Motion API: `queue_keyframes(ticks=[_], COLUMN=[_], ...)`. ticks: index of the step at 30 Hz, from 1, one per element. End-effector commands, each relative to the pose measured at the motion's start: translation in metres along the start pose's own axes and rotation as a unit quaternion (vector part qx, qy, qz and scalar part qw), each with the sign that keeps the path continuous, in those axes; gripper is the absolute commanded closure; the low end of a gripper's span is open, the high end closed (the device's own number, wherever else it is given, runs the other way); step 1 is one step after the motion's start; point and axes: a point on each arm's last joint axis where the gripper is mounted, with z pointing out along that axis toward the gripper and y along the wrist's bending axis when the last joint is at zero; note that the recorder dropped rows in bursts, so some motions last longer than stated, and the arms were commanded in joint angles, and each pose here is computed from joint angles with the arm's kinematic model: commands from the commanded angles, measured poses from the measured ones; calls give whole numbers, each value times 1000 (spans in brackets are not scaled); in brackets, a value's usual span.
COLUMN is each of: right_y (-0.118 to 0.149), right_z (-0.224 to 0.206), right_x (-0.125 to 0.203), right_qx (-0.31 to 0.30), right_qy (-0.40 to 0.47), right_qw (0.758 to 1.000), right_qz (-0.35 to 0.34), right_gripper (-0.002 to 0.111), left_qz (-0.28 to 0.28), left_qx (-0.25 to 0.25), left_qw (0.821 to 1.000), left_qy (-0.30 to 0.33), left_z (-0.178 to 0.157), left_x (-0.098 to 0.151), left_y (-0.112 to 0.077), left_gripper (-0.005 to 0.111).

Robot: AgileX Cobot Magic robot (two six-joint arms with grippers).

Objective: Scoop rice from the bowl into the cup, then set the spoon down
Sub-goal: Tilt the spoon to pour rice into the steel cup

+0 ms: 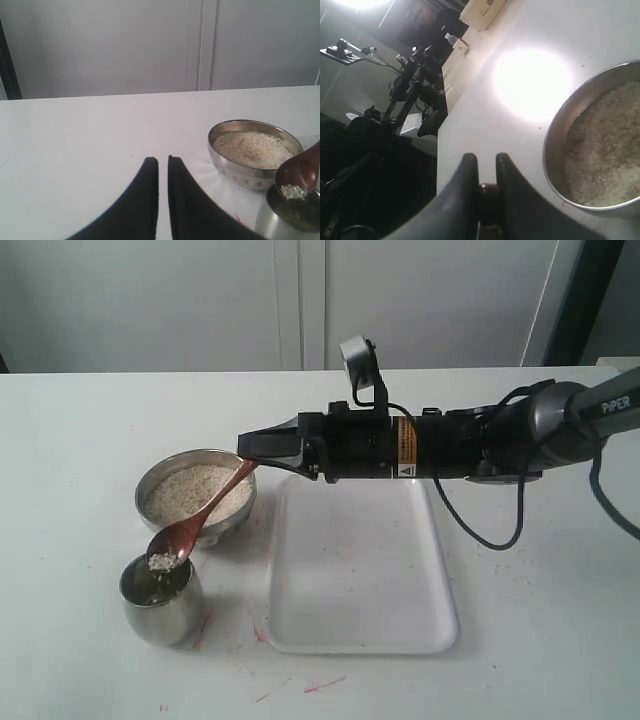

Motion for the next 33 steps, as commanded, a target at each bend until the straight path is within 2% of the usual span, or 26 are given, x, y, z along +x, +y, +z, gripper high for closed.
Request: queue_keyframes(ticks=[1,10,26,33], right_y=[6,22,33,38], right_z=[0,0,-2,5], right_x=[-2,-9,-11,-4], right_qx=[-10,-19,-24,-34], right_qy=[0,-3,15,40], right_qw=[1000,998,995,990], right_qz=[-27,-58,-91,-132], right_gripper=[108,108,108,108], left_qz=[-3,-3,-3,-3], left_qx=[1,1,1,1], left_qw=[1000,1000,1000,1000], left_qy=[-6,-6,-6,-6], left_z=[0,0,0,0], left_x=[-2,-2,-2,-2], left_y=[0,0,0,0], left_gripper=[92,92,92,92])
